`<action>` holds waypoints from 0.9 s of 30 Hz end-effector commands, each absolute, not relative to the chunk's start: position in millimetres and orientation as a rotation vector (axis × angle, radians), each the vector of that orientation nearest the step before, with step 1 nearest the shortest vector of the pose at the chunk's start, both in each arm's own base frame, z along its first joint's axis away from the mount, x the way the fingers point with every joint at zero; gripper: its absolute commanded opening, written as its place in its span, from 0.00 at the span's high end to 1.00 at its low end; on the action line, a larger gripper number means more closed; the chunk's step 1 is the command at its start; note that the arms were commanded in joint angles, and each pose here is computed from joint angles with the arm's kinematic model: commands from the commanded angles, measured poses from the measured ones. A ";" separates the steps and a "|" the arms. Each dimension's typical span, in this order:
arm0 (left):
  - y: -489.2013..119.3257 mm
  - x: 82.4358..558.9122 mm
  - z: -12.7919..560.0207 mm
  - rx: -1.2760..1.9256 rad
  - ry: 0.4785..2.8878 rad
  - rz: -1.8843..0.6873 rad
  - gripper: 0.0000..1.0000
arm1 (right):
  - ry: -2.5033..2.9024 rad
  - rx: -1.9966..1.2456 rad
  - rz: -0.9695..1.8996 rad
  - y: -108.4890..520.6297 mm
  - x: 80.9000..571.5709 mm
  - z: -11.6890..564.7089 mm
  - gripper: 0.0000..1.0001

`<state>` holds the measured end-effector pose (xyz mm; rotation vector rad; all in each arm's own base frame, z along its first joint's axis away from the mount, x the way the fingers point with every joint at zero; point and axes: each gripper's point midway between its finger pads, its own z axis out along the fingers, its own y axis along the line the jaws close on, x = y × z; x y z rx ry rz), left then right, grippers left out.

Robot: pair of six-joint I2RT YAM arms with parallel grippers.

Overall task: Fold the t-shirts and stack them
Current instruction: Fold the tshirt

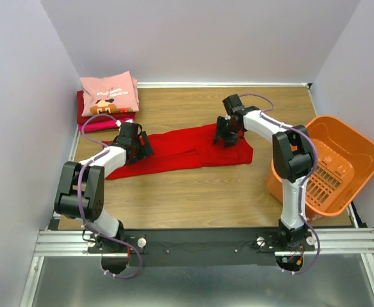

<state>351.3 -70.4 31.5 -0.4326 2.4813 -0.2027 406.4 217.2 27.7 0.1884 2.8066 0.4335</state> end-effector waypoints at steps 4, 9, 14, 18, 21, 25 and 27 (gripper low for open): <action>-82.3 317.1 13.1 -0.495 2.538 -0.204 0.10 | 2.898 0.290 0.214 185.6 413.1 -25.6 0.38; -94.2 295.8 12.9 -0.521 2.556 -0.291 0.10 | 2.854 0.332 0.209 174.1 450.2 -25.5 0.37; -122.6 278.1 30.0 -0.471 2.552 -0.421 0.10 | 2.832 0.308 0.142 163.6 491.0 -35.8 0.37; -134.4 268.1 36.4 -0.433 2.562 -0.505 0.10 | 2.754 0.254 0.183 172.2 532.4 -17.1 0.36; -143.9 267.0 50.0 -0.369 2.544 -0.576 0.10 | 2.725 0.226 0.284 187.2 548.5 -13.4 0.35; -135.6 286.3 102.1 -0.322 2.408 -0.527 0.10 | 2.672 0.198 0.397 201.8 557.6 9.9 0.35; -121.2 295.6 121.1 -0.329 2.357 -0.426 0.10 | 2.617 0.159 0.436 208.6 560.3 34.8 0.35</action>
